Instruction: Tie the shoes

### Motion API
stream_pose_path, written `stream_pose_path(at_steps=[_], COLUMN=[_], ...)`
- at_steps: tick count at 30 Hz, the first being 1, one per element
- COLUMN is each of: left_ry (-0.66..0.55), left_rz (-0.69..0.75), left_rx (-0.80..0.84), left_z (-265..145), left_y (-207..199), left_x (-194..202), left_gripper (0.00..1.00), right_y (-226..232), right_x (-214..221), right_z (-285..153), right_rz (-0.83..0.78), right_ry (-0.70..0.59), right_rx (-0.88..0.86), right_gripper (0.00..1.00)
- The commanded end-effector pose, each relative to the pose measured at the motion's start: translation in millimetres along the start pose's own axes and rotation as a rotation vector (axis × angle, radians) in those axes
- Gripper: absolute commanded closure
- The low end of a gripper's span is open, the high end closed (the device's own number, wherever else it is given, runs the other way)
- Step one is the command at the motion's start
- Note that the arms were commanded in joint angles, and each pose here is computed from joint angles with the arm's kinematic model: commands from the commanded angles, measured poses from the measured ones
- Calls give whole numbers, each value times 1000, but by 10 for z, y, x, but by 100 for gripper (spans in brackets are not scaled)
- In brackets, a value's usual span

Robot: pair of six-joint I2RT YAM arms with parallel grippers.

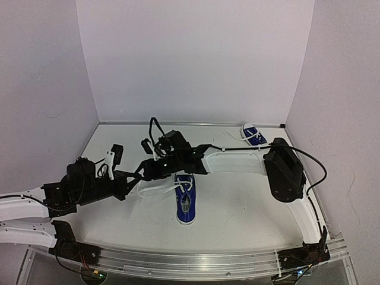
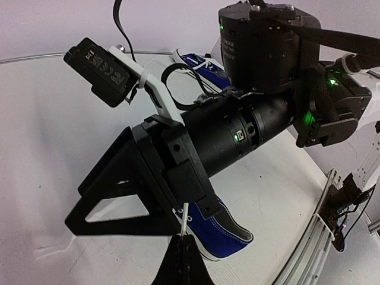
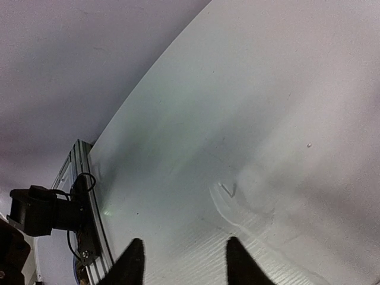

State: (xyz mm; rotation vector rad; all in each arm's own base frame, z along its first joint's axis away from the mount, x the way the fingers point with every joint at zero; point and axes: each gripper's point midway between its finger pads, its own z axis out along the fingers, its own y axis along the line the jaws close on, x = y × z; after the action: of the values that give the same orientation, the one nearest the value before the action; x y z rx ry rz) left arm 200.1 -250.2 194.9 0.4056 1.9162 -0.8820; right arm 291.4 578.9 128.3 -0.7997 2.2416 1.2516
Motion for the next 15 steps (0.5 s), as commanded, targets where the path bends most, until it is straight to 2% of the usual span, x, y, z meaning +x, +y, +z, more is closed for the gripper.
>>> stream_pose_path(at_steps=[1,6,9,15], left_ry=[-24,5,49,111], left_rz=[46,90,128,216], left_rx=[28,33,22,32], left_z=[-28,57,171,336], left_y=[-67,-99,-109,-184], left_x=[-61,-44,-8,-15], left_gripper=[100,100,100,100], right_y=[33,-187,-353,-771], right_x=[-391,-523,-385,7], right_z=[-446,-1028,-1177,-1206], right_rz=[15,32,6,-36], right_ry=[-82,-110,-56,105], right_rx=[-4,34,103,259], right_gripper=[36,35,36,48])
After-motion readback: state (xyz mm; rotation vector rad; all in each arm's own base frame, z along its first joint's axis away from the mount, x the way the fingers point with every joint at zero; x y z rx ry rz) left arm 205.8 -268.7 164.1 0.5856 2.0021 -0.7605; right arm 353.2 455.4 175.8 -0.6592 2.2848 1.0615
